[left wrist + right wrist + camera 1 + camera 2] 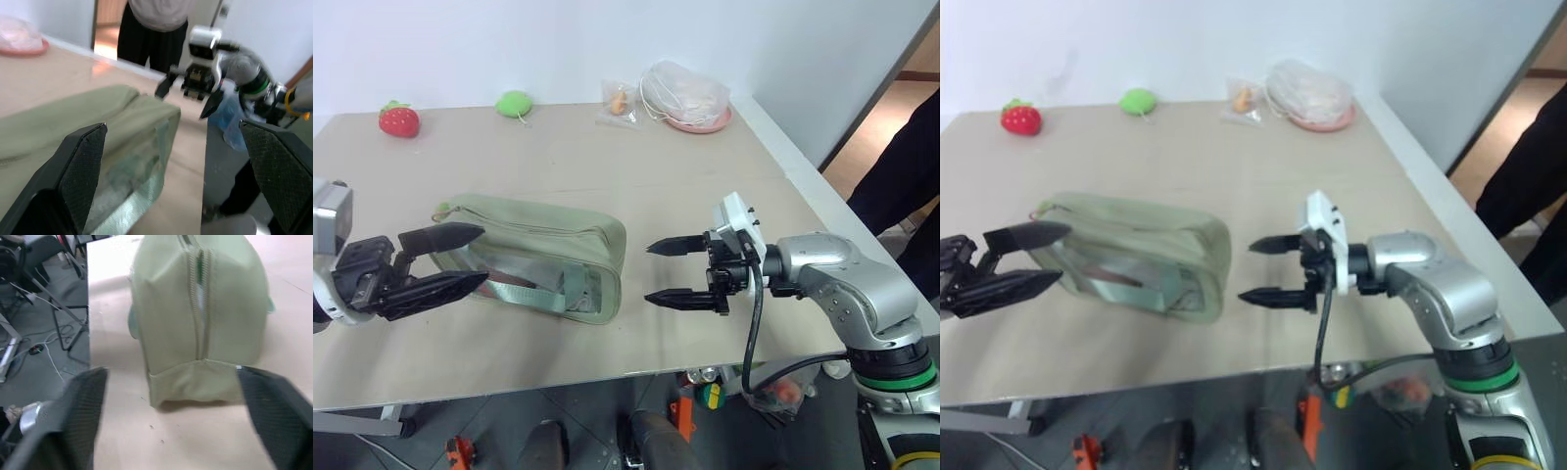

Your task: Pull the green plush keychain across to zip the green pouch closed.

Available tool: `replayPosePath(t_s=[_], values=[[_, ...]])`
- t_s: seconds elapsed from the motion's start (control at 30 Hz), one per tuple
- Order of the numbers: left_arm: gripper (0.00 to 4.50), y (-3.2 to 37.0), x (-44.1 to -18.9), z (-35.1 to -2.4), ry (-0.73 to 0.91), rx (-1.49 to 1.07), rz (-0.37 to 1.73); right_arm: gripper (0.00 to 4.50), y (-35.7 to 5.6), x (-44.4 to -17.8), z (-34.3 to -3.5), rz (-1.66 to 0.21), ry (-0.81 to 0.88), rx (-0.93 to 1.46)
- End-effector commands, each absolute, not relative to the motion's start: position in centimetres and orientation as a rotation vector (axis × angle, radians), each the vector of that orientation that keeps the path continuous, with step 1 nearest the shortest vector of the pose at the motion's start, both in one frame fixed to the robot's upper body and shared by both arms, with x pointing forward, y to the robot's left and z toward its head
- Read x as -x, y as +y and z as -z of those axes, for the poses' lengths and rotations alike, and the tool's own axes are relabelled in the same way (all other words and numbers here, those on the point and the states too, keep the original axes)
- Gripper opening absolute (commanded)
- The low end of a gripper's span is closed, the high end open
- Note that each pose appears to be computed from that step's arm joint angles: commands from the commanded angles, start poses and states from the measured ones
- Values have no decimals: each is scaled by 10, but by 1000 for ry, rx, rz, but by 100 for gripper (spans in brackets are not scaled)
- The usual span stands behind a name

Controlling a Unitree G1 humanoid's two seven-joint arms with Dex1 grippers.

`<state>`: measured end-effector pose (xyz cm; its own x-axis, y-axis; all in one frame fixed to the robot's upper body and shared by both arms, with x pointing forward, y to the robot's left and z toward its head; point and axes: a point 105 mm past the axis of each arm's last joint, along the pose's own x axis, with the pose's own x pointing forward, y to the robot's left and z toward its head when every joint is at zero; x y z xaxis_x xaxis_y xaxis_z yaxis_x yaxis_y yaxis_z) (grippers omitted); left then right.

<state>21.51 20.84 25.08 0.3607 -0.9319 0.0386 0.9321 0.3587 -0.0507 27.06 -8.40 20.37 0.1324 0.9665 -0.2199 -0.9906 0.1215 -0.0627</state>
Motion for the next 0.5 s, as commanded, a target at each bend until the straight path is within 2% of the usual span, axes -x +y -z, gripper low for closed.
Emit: replayPosePath(t_s=[0.03, 0.5], values=[[450, 205, -212, -254, 3, -38, 1219, 445, -72, -268, -211, -1445, 95, 218], [450, 199, -213, -266, -21, -170, 1262, 445, -42, -272, -209, -1454, 74, 168]])
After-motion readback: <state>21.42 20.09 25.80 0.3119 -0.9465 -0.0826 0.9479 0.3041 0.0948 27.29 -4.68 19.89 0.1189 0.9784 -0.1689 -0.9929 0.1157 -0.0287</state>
